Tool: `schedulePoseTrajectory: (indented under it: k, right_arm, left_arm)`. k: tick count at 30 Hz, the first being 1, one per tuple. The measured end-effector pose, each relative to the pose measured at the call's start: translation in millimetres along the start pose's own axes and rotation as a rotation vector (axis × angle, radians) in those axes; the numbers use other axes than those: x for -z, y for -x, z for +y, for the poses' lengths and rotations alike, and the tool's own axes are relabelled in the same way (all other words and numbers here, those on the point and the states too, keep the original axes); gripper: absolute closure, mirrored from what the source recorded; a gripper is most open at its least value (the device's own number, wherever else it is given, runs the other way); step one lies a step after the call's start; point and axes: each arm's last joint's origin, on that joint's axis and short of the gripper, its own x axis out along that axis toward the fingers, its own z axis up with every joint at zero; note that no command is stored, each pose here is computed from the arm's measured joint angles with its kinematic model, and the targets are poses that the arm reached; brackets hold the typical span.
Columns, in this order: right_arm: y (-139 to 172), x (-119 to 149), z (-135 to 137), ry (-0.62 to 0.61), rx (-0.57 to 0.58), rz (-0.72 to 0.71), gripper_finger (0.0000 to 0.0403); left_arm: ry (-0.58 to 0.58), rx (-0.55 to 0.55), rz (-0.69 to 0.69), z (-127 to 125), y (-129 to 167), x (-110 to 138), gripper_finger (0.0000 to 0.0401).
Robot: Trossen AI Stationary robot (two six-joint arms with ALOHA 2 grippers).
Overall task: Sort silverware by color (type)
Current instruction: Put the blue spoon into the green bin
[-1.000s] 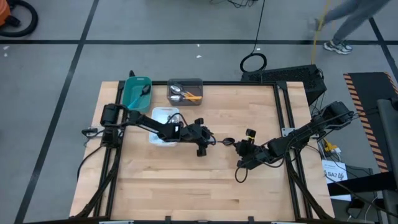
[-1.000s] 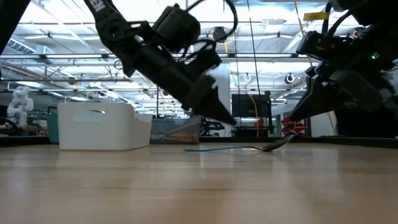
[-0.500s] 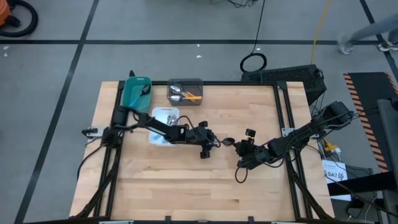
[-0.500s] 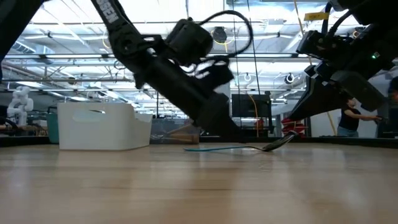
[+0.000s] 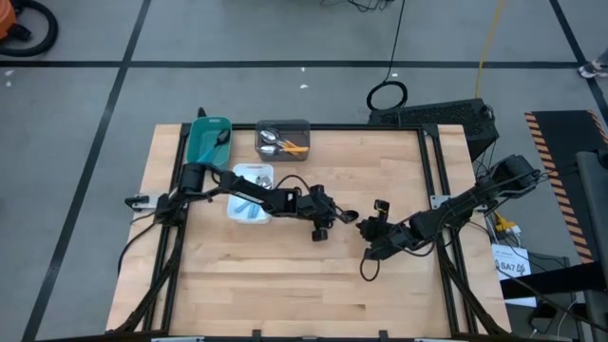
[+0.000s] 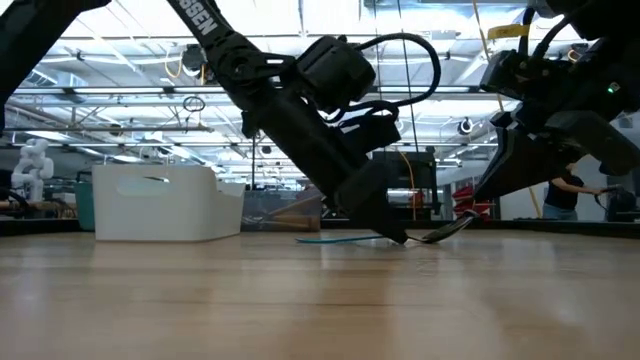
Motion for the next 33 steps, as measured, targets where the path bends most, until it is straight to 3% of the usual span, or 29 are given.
schedulePoseTrajectory:
  k: [15,27,33]
  right_arm:
    - [1,1,3,0.002,-0.052,0.013,0.0399]
    - [8,-20,7,-0.013,-0.073,-0.015,0.0399]
    - [12,-28,12,-0.018,-0.171,0.006,0.0399]
  left_arm:
    - [-0.001,0.01,0.046,1,-4,6,0.0389]
    - [-0.02,-0.017,0.07,-6,-2,-14,0.0394]
    - [-0.019,-0.041,0.147,-10,5,-33,0.0395]
